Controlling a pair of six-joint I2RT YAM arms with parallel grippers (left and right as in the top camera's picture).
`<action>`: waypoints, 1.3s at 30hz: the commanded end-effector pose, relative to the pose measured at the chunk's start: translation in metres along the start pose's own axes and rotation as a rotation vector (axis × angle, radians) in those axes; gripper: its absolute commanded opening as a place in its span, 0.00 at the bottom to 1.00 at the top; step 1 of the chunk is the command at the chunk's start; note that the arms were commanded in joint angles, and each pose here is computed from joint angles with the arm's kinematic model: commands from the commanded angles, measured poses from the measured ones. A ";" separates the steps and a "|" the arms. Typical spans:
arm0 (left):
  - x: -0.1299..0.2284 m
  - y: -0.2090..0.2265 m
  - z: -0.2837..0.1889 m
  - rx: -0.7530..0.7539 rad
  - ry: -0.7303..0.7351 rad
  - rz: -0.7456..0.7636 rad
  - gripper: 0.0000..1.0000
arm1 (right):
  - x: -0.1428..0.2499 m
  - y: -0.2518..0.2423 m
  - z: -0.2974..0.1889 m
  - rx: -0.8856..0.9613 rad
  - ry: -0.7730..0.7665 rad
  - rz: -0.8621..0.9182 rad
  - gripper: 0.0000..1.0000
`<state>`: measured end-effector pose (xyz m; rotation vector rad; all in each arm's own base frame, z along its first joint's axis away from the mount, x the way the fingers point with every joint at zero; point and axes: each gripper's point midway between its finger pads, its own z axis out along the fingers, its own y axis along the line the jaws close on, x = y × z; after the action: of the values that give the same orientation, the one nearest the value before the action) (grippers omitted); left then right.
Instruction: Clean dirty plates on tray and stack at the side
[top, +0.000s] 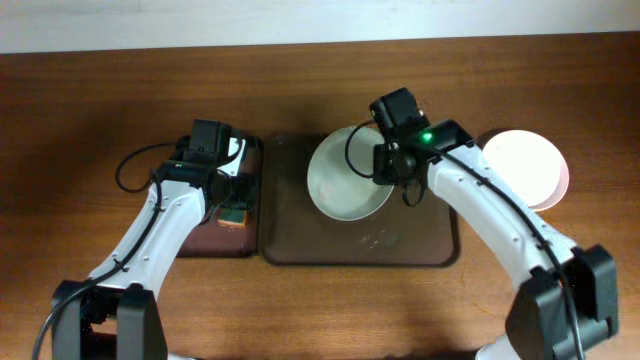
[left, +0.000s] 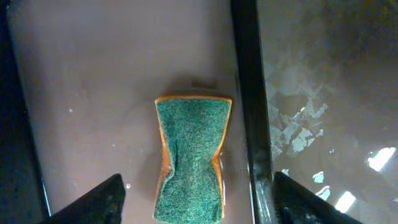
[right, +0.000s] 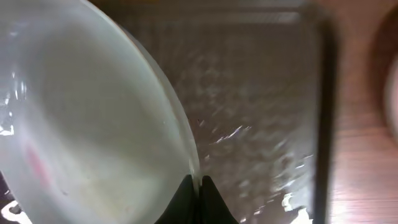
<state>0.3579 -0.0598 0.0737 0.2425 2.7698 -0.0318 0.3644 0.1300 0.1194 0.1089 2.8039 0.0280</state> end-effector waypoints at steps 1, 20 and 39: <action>0.000 -0.001 0.002 0.017 0.000 -0.001 0.75 | 0.025 0.010 0.030 -0.087 0.120 0.051 0.04; -0.016 -0.027 -0.007 0.168 -0.004 -0.008 0.00 | 0.060 0.005 0.093 -0.041 0.243 0.044 0.04; -0.088 0.002 -0.136 0.042 -0.511 -0.106 0.00 | 0.061 0.006 0.094 -0.043 0.249 0.044 0.04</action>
<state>0.3903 -0.0692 0.2119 0.1144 2.3291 -0.1578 0.3423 0.1451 0.0194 0.1605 3.0247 0.1499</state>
